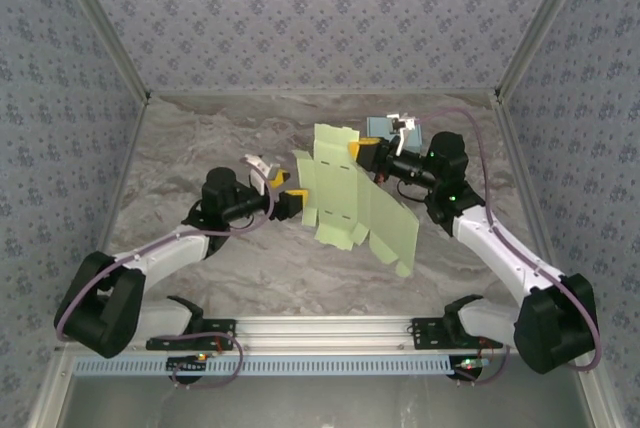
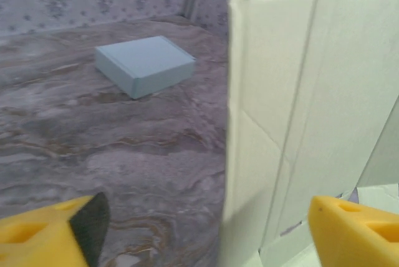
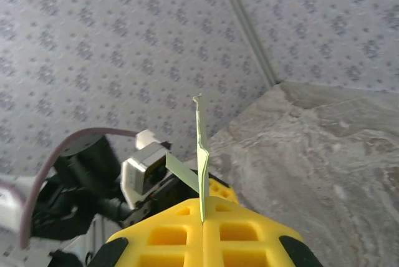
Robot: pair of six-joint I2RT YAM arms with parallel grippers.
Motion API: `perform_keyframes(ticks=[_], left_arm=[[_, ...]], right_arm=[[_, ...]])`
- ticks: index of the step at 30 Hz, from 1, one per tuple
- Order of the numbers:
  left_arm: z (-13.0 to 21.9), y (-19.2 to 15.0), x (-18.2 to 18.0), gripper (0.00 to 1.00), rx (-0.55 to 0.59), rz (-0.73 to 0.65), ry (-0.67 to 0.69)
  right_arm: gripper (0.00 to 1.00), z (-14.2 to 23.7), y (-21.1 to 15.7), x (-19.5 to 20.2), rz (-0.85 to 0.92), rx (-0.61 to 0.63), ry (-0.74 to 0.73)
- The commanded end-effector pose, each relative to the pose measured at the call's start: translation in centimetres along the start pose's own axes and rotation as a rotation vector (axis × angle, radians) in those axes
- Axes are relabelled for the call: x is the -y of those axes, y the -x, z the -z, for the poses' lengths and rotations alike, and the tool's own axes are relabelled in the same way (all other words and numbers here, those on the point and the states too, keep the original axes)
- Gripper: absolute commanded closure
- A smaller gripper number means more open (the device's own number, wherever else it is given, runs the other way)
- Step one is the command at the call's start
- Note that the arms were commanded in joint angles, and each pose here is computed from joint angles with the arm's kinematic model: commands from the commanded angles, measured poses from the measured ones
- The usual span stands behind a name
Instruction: Fold the paper box
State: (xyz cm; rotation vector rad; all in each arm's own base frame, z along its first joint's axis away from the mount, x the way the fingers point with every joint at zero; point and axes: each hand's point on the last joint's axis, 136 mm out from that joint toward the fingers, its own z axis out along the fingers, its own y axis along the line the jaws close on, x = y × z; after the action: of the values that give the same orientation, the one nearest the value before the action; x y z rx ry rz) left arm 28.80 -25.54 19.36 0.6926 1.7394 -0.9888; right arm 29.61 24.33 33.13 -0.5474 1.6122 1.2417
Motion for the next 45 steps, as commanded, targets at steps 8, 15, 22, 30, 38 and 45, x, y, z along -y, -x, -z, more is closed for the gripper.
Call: perform_keyframes(ticks=[8,15,22,30,38,45], left_arm=[[-1.6,0.6,4.2,0.89,-0.045,-0.13,-0.284],[-2.2,0.4,4.7,0.74,-0.074,-0.171,-0.284],[-3.1,0.1,2.6,0.61,-0.071,-0.169,-0.188],[-3.1,0.4,1.3,1.0,-0.119,-0.184,-0.108],[-1.4,0.2,-1.1,1.0,-0.434,-0.205,0.099],[1.3,1.0,-0.8,1.0,-0.745,-0.265,0.195]], right_arm=[[1.0,0.2,-0.2,-2.3,0.058,-0.037,0.095],[1.0,0.4,-1.2,-1.1,0.059,-0.058,0.08],[1.0,0.7,-1.4,-1.6,0.063,-0.086,0.113],[0.5,1.5,-2.9,-0.4,0.136,-0.18,0.043],[0.26,4.9,-5.7,-0.2,0.439,-0.458,-0.033],[0.21,5.6,-3.2,0.6,0.614,-0.495,-0.152]])
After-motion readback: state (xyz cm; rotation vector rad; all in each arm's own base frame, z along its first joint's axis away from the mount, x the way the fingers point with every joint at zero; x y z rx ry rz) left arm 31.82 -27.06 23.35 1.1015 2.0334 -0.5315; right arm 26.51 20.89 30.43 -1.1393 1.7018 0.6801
